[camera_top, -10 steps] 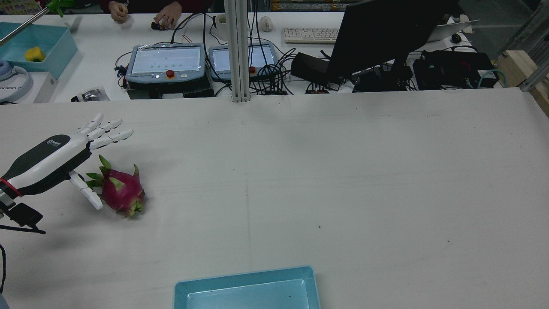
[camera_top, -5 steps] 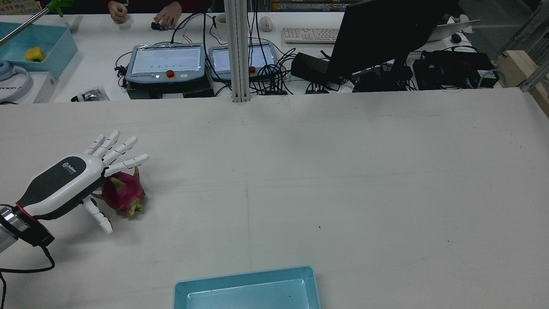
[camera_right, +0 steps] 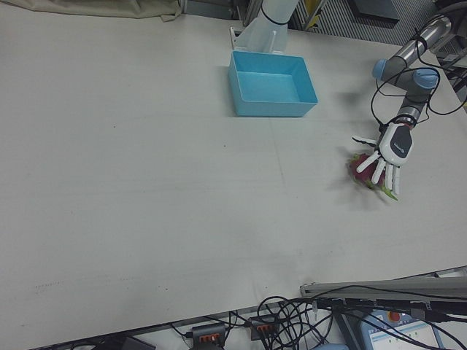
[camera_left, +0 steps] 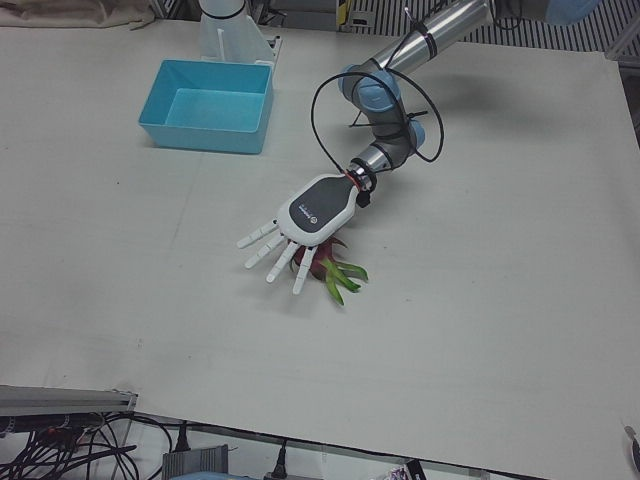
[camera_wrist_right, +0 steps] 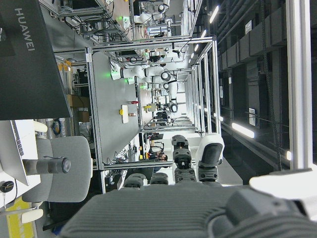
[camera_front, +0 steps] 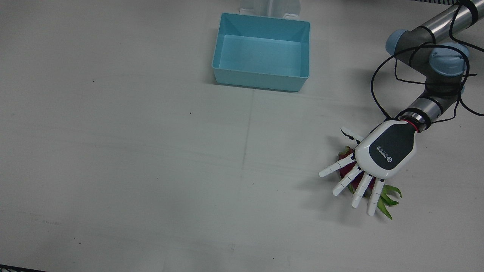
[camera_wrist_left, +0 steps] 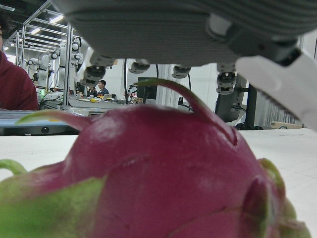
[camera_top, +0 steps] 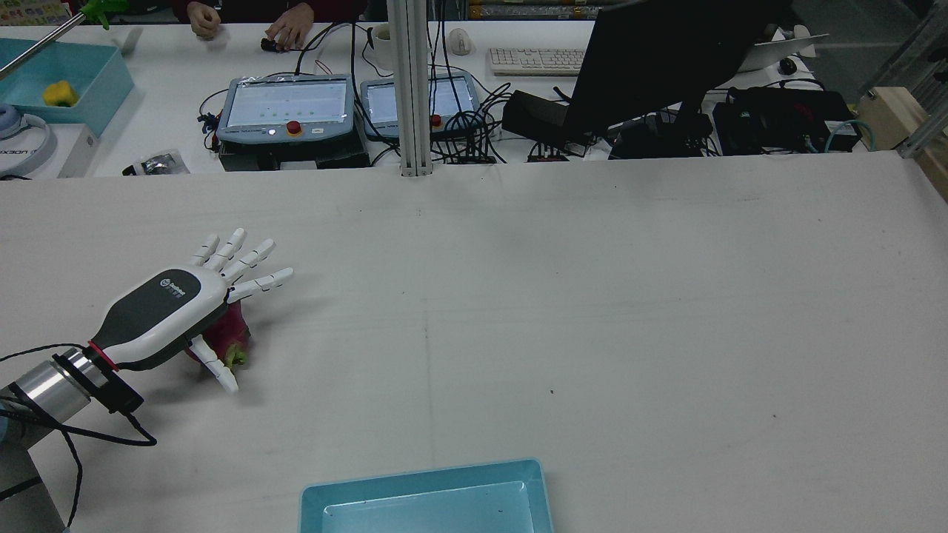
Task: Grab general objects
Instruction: 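Move the open left hand down over the pink dragon fruit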
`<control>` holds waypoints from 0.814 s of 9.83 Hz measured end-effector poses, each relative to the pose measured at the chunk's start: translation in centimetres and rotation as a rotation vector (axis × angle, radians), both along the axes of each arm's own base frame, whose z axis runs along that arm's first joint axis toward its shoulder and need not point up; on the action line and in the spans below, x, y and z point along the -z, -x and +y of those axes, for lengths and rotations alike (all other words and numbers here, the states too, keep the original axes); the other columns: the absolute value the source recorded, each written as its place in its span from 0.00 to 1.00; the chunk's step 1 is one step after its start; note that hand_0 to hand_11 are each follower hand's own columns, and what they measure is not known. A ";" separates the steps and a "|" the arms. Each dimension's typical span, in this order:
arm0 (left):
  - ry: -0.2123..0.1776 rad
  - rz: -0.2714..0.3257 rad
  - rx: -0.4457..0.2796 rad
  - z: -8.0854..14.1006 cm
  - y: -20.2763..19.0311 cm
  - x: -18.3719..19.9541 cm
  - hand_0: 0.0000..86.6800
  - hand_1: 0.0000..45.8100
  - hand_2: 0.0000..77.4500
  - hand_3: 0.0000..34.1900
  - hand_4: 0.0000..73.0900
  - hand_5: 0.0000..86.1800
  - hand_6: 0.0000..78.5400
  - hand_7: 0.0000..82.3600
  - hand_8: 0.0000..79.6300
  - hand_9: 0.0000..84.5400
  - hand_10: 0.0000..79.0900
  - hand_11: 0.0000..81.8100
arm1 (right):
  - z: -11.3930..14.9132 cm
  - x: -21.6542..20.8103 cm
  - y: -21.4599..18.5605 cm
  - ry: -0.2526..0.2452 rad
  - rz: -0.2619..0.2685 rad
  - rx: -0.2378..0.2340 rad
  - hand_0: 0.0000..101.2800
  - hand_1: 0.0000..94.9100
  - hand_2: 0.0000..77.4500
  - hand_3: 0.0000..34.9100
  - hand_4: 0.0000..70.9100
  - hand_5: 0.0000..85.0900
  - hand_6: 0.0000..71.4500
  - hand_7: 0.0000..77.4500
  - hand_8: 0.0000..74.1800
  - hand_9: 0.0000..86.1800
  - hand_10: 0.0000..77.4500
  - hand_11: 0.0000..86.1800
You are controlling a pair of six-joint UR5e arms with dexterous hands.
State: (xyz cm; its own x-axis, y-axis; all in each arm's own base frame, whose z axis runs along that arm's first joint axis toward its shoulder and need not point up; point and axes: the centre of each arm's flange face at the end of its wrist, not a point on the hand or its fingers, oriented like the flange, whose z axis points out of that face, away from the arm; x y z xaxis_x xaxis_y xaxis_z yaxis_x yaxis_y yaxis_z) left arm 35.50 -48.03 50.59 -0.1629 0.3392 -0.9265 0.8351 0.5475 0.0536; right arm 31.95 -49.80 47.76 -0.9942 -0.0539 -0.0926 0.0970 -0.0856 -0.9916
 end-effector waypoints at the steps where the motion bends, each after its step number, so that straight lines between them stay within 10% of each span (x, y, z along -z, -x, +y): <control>1: 0.006 -0.004 0.004 -0.4 -0.2 0.4 0.53 0.00 0.01 0.83 0.08 0.03 0.01 0.04 0.02 0.01 0.17 0.01 | 0.0 0.0 0.0 0.000 0.000 0.000 0.00 0.06 0.02 0.00 0.00 0.87 0.00 0.00 0.00 0.01 0.00 0.01; 5: 0.008 -0.016 0.022 -0.7 0.9 1.5 0.49 0.00 0.02 0.59 0.08 0.03 0.01 0.04 0.02 0.01 0.18 0.01 | 0.0 0.0 0.0 0.000 0.000 0.000 0.00 0.06 0.02 0.00 0.00 0.87 0.00 0.00 0.00 0.01 0.00 0.01; 8: -0.013 -0.073 0.046 -0.2 1.6 0.3 0.52 0.00 0.02 0.71 0.08 0.03 0.01 0.04 0.01 0.01 0.17 0.01 | 0.0 0.0 0.0 0.000 0.000 0.000 0.00 0.06 0.02 0.00 0.00 0.87 0.00 0.00 0.00 0.01 0.00 0.01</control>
